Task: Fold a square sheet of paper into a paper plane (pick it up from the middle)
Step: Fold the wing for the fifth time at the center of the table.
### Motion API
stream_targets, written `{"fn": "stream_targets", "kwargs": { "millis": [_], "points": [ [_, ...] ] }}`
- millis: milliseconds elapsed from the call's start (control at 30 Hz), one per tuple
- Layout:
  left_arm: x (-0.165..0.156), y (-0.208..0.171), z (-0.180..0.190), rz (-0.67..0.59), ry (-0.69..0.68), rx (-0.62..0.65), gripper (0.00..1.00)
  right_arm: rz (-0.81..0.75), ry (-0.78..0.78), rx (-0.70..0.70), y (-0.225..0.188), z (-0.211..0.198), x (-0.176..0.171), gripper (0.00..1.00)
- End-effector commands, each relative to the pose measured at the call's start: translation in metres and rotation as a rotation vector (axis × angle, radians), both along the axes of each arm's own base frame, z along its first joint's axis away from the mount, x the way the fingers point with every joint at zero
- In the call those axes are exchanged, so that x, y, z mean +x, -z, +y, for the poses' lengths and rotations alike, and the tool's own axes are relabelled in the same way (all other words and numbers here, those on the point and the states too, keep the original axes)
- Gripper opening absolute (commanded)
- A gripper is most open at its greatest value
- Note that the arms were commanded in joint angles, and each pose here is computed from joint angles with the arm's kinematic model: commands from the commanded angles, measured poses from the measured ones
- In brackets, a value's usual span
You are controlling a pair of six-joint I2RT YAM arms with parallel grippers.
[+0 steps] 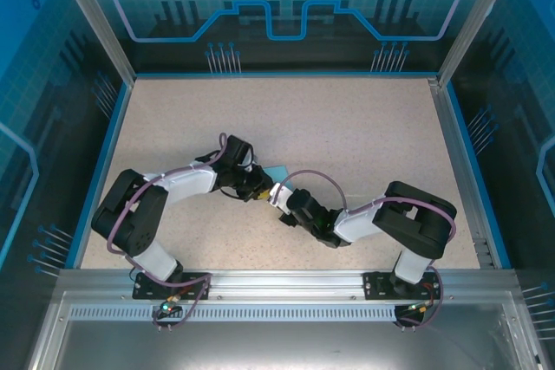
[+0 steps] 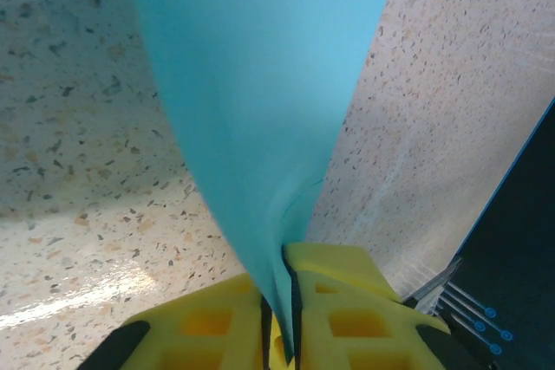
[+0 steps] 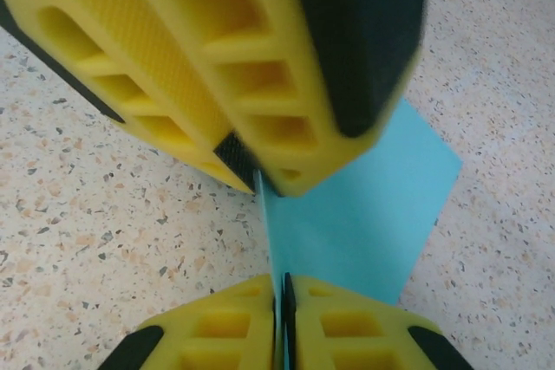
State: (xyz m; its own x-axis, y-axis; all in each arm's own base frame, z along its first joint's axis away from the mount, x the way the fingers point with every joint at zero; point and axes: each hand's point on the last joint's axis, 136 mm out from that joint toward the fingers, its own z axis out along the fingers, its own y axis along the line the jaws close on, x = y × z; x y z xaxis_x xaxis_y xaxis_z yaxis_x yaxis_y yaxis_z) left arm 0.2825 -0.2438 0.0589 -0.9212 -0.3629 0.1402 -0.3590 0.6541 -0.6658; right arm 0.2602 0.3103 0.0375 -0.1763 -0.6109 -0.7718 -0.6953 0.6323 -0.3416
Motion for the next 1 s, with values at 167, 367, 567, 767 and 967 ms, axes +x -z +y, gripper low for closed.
{"fn": "stream_targets", "kwargs": {
  "millis": [167, 367, 567, 767, 967],
  "points": [
    [0.020, -0.043, 0.024, -0.107, -0.059, -0.015, 0.49, 0.150, -0.012, 0.185, -0.007, 0.005, -0.002, 0.08],
    [0.021, -0.053, 0.048, -0.162, -0.110, -0.001, 0.67, 0.307, 0.021, 0.335, -0.008, 0.001, -0.002, 0.07],
    [0.014, -0.048, 0.047, -0.187, -0.106, -0.039, 0.70, 0.441, 0.082, 0.448, -0.007, -0.004, 0.002, 0.09],
    [0.008, -0.045, 0.042, -0.216, -0.094, -0.090, 0.69, 0.535, 0.132, 0.503, -0.003, -0.008, 0.003, 0.09],
    [0.000, -0.036, 0.035, -0.230, -0.058, -0.106, 0.62, 0.668, 0.152, 0.531, 0.002, -0.005, 0.003, 0.12]
  ]
}}
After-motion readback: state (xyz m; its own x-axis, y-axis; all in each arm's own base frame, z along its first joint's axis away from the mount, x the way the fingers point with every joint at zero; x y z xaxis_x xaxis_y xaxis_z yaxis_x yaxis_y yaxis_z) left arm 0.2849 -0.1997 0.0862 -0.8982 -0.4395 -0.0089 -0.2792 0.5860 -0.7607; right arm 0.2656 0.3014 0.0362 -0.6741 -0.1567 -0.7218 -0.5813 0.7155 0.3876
